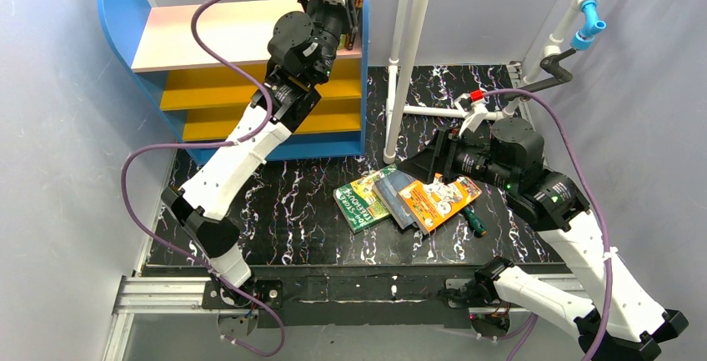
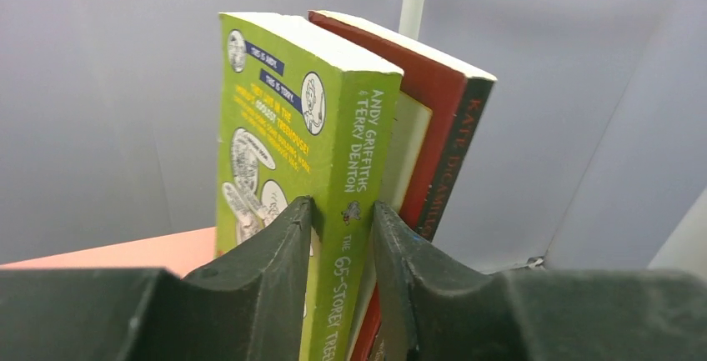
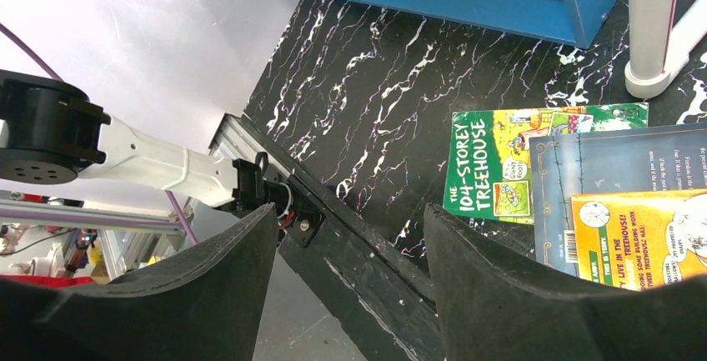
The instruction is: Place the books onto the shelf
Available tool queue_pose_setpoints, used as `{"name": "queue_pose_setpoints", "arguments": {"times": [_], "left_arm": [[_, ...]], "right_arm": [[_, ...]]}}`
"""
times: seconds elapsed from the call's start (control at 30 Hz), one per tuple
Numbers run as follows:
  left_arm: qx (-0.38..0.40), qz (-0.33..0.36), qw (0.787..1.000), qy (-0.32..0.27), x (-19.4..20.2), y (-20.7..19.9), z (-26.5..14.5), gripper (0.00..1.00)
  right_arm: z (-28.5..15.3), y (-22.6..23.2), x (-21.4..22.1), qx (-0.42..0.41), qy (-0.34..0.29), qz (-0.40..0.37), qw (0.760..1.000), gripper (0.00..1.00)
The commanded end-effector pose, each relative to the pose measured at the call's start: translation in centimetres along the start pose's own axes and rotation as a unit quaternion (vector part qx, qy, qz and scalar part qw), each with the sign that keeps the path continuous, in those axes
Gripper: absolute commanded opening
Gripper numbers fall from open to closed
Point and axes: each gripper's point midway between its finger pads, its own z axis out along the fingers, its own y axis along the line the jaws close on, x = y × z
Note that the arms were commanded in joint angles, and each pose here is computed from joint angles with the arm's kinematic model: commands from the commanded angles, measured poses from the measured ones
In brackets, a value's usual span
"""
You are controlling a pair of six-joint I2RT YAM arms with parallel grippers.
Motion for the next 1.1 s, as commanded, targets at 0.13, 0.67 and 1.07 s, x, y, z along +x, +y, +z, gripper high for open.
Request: {"name": "queue_pose_setpoints", "arguments": {"times": [0.13, 0.67, 1.07], "left_arm": [[0.008, -0.017, 1.000, -0.022, -2.3, -0.3, -0.5, 0.08], [0.070, -0.039, 0.997, 0.007, -0.4, -1.4, -1.1, 0.00], [0.085, -0.038, 0.996, 0.012, -1.5, 0.0, -1.3, 0.00]], "right_arm": [[-0.1, 0.9, -1.0, -0.020, -0.020, -0.007, 1.000, 0.72], [-0.5, 0.9, -0.9, -0.019, -0.022, -0.006, 1.000, 0.72], [-0.3, 1.1, -0.8, -0.026, -0.019, -0.007, 0.999, 0.72]]}}
